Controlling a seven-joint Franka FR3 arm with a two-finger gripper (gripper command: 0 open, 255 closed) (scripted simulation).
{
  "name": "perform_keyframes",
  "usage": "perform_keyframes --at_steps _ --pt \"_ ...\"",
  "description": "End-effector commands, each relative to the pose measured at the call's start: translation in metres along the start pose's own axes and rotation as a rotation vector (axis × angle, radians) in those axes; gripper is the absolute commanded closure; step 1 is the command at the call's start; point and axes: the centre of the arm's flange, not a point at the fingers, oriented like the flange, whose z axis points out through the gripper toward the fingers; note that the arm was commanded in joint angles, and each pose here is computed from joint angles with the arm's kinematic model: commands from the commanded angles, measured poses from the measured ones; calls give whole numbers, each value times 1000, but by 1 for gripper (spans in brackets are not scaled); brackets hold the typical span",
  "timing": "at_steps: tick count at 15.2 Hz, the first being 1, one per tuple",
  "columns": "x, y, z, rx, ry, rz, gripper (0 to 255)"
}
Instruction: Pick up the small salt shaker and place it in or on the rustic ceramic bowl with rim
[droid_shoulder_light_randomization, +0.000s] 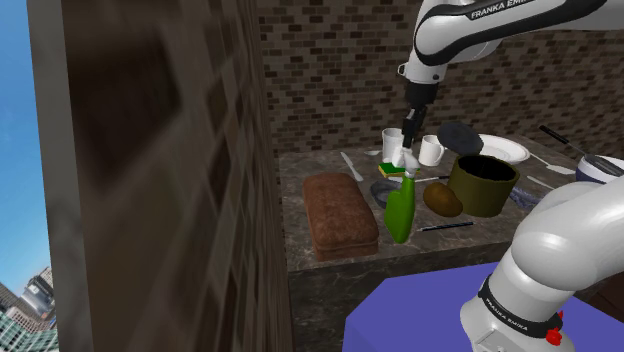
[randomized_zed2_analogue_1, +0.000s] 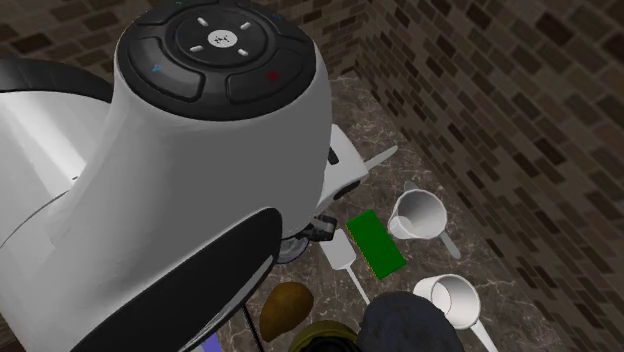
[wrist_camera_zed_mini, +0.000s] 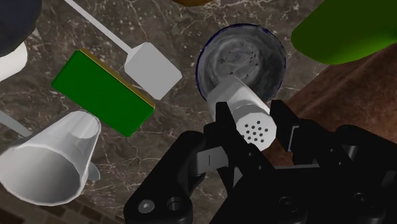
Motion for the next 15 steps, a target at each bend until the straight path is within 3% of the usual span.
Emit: perform_keyframes --at_steps 1,11,12,15 --pt "-1 1 10 0 0 0 255" --pt "-2 2 23 0 0 0 255" --pt "-2 2 23 0 0 0 0" --pt "-2 2 23 0 0 0 0"
